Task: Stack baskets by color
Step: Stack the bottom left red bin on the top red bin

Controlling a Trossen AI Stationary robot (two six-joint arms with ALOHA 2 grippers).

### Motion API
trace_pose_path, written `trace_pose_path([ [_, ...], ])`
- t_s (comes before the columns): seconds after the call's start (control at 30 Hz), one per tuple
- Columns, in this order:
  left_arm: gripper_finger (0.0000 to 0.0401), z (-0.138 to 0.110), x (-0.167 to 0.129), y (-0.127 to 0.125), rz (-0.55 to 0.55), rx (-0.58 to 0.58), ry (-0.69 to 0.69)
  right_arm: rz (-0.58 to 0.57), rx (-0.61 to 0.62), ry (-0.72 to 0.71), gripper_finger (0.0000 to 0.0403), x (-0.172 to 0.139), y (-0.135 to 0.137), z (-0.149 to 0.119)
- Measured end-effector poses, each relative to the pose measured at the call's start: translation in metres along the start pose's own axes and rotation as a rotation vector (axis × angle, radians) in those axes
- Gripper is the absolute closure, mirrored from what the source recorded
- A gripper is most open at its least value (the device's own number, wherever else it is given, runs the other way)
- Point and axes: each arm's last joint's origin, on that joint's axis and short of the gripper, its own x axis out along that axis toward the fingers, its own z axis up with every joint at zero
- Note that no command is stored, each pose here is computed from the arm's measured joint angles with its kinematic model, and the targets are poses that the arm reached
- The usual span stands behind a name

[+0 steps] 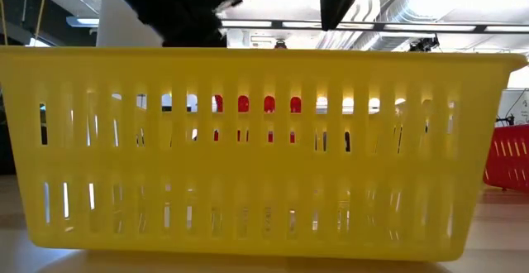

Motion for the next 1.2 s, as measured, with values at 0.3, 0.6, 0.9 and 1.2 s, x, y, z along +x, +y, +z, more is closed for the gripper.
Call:
trace_pose_path([
  [0.3,0.0401,-0.003,0.015,0.028,-0.029,0.047,0.062,0.000,0.002,-0.001,0.0279,0.000,0.000,0.000],
  [0.6,0.0401,-0.005,0.025,0.047,-0.045,0.040,0.084,-0.002,0.008,-0.011,0.0279,0.000,0.000,0.001],
  [0.9,0.0401,-0.006,0.029,0.055,-0.094,0.019,0.089,0.003,0.015,-0.019,0.0279,0.000,0.001,0.002],
  [1.2,0.0401,-0.007,0.032,0.061,-0.134,-0.014,0.090,0.012,0.029,-0.033,0.0279,0.000,0.002,0.004],
])
